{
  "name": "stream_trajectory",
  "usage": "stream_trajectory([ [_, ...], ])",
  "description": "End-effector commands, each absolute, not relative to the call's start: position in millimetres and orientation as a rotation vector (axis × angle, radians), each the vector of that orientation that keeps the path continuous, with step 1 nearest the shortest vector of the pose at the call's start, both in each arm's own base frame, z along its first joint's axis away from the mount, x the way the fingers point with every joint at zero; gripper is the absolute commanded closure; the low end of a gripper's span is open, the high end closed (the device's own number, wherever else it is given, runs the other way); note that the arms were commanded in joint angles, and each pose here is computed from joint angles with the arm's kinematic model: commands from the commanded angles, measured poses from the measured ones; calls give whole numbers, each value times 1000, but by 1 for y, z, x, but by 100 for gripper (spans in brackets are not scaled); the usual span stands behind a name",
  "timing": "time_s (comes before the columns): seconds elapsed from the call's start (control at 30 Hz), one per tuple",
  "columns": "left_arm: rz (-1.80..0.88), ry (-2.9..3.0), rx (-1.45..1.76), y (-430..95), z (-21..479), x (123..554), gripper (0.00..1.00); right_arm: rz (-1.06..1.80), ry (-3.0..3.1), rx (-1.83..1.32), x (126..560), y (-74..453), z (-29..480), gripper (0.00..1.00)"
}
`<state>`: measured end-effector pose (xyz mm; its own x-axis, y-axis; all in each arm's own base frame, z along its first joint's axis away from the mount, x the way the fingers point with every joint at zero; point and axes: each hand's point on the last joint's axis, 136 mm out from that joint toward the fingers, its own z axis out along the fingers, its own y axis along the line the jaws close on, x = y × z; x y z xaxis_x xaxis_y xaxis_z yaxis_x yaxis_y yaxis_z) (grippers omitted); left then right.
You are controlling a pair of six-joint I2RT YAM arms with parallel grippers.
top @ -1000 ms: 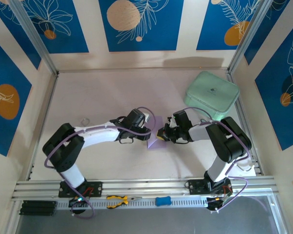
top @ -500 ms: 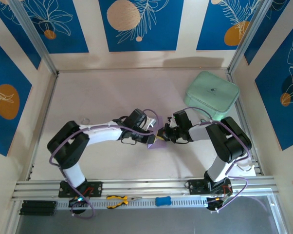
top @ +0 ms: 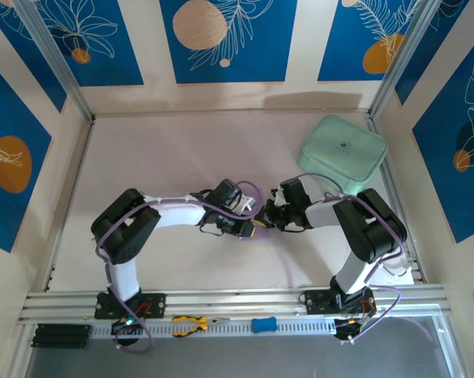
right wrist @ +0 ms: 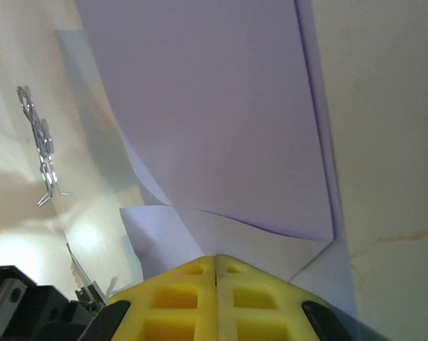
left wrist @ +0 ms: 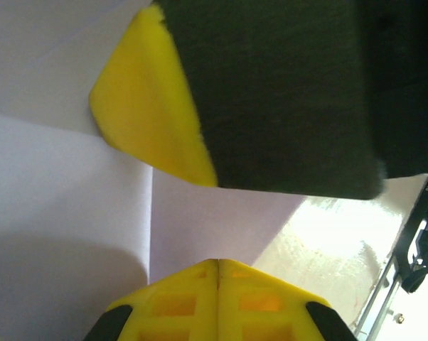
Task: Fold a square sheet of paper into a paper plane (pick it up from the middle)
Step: Fold the triangle a second time at the center of the table.
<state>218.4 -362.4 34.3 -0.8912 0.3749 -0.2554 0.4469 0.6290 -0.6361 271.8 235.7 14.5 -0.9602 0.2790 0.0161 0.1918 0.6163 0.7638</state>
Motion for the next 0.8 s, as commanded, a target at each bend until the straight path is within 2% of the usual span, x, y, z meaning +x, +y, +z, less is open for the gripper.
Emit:
stream_trajectory([
  [0.0, -1110, 2756, 700, -364, 30, 217, 94, 1137, 2859, 502, 252, 217, -13, 96],
  [0.77, -1025, 2850, 691, -330, 12, 193, 94, 1108, 2888, 500, 247, 214, -20, 96],
])
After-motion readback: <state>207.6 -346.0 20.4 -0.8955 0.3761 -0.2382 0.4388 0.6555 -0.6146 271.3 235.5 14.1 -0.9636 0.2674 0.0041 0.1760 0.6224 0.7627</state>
